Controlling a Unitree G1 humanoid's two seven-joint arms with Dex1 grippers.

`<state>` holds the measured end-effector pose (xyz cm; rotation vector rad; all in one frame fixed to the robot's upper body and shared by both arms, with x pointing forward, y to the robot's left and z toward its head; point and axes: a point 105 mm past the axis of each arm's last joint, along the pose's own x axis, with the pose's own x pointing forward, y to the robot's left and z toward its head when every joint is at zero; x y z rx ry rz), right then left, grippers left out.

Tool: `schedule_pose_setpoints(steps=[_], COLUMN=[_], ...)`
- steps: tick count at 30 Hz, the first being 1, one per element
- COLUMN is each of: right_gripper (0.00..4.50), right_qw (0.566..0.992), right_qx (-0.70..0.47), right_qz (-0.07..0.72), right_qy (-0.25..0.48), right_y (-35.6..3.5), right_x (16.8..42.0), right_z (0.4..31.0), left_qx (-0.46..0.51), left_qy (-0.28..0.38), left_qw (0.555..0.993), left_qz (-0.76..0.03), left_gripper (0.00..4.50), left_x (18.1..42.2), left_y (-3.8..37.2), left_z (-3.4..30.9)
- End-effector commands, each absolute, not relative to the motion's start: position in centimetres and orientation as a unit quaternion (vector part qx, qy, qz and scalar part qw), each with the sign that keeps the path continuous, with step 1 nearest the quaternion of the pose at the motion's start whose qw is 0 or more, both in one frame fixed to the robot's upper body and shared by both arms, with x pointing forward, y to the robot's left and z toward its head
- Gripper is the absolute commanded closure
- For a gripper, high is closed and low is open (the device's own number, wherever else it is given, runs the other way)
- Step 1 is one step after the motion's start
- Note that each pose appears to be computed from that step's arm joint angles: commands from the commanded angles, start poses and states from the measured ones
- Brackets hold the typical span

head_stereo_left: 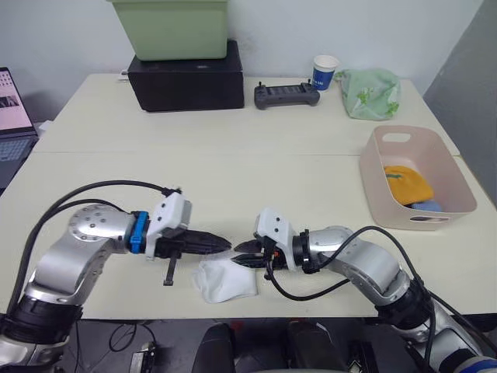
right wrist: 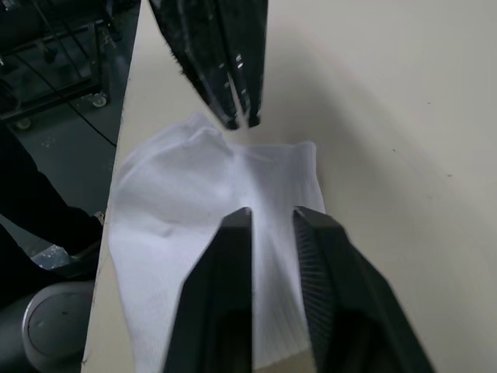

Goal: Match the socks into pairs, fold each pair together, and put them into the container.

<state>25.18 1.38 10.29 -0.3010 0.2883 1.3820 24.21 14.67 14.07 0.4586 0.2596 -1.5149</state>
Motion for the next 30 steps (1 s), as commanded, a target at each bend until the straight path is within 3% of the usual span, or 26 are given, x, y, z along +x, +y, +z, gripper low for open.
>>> schedule_pose_setpoints(steps=[1, 9, 15, 19, 22, 30], right_gripper=[4.47, 4.47, 4.47, 4.47, 4.47, 4.47], right_qw=[0.755, 0.779, 0.785, 0.742, 0.689, 0.636], right_qx=[-0.162, -0.172, -0.147, -0.092, -0.142, -0.183], right_qz=[0.623, 0.587, 0.594, 0.66, 0.704, 0.738], right_qy=[0.127, 0.136, 0.097, 0.077, 0.098, 0.134], right_y=[1.1, 0.1, -0.9, 0.5, 1.2, 0.7], right_x=[25.7, 27.0, 27.3, 25.4, 23.8, 22.5], right_z=[9.8, 8.7, 10.7, 12.9, 10.7, 7.6], left_qx=[0.245, 0.227, 0.214, 0.215, 0.223, 0.218], left_qy=[0.155, 0.218, 0.191, 0.182, 0.191, 0.201], left_qw=[0.668, 0.686, 0.691, 0.698, 0.693, 0.7], left_qz=[-0.685, -0.656, -0.664, -0.658, -0.658, -0.65], left_gripper=[4.5, 4.5, 4.5, 4.5, 4.5, 4.5], left_x=[24.0, 24.4, 24.1, 24.5, 24.3, 24.2], left_y=[15.2, 16.6, 15.9, 15.6, 15.9, 16.3], left_z=[11.6, 7.6, 9.5, 10.5, 10.1, 9.7])
